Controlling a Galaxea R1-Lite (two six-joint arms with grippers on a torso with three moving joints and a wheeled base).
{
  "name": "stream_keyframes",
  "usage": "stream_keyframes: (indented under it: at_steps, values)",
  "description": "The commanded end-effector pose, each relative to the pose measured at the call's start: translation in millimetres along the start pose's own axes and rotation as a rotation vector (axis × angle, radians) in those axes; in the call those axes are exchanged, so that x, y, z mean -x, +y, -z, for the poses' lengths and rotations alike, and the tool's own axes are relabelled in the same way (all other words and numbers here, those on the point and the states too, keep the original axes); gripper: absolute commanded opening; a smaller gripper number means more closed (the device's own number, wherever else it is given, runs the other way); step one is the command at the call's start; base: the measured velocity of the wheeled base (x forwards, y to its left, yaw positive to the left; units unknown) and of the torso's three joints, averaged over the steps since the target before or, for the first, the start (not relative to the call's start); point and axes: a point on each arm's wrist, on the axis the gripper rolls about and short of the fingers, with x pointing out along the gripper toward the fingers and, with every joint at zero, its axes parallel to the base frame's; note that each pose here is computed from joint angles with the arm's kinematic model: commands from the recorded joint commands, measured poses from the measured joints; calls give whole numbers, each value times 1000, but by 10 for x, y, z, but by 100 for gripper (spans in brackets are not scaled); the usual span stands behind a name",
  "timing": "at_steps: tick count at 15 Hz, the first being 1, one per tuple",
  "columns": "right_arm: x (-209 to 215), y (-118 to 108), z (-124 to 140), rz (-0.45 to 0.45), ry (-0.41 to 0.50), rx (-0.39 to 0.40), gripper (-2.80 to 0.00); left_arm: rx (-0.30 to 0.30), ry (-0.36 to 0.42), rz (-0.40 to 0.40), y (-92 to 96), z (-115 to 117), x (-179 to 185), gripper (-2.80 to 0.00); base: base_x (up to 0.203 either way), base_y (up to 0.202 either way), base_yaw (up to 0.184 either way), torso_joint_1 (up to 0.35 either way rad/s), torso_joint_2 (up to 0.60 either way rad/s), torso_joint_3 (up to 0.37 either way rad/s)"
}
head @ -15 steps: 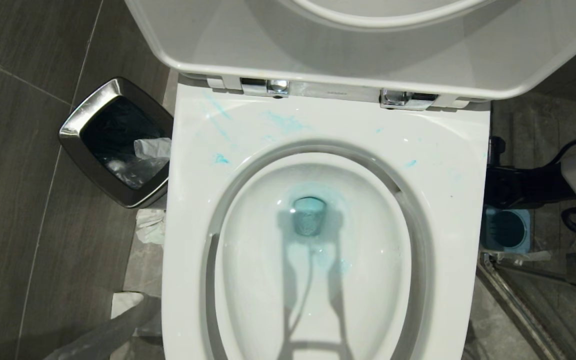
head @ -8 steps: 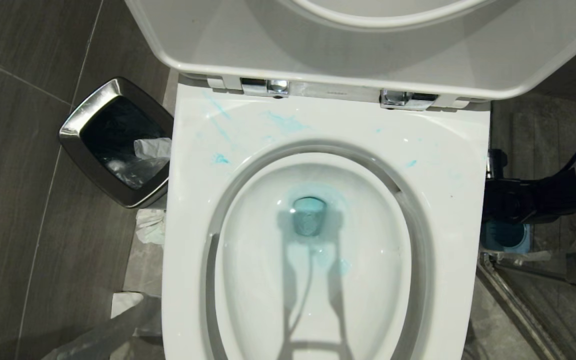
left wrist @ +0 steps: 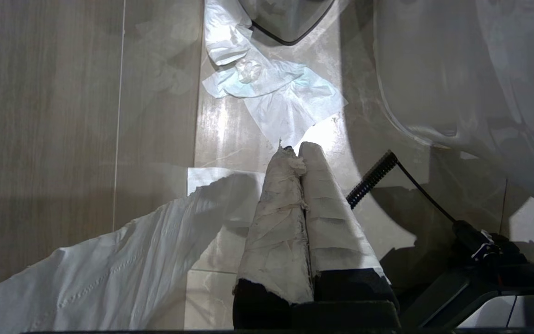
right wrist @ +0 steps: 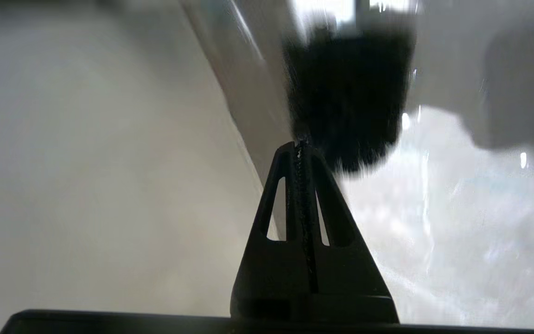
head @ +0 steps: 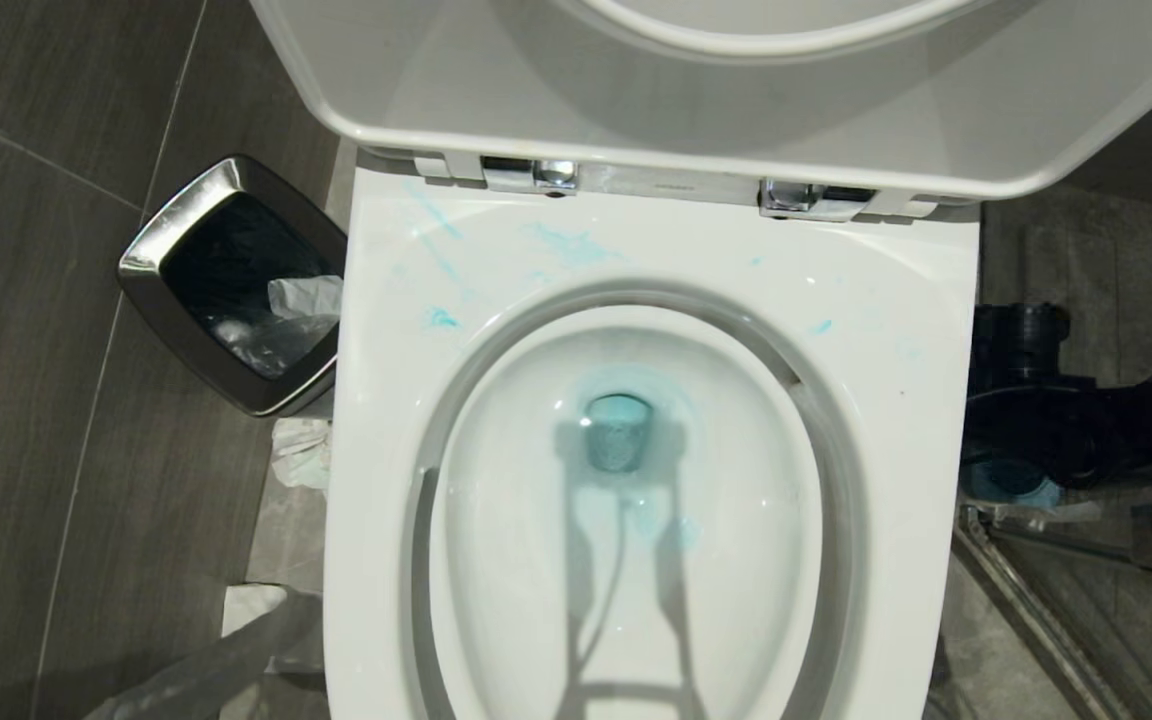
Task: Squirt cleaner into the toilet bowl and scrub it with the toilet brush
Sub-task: Scrub the toilet bowl
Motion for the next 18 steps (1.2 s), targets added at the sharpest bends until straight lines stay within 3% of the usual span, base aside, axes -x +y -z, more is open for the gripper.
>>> stream_keyframes:
  at_steps: [1,9,13,18]
  values:
    - [90,69,-117,-23,-41,9,-280,0,8,0,-1,21,-6,-280,0,0,0,0,0,0]
    - [-212,-219,-57,35,-16,74,-280,0,11,0,-1,24,-6,-280,0,0,0,0,0,0]
    - [-318,-271,-82,-10,-97,97,-280,-2,11,2,-2,24,-6,-280,0,0,0,0,0,0]
    - [-408,-328,-40,-16,-110,110,-280,-2,11,0,-1,24,-6,-280,0,0,0,0,0,0]
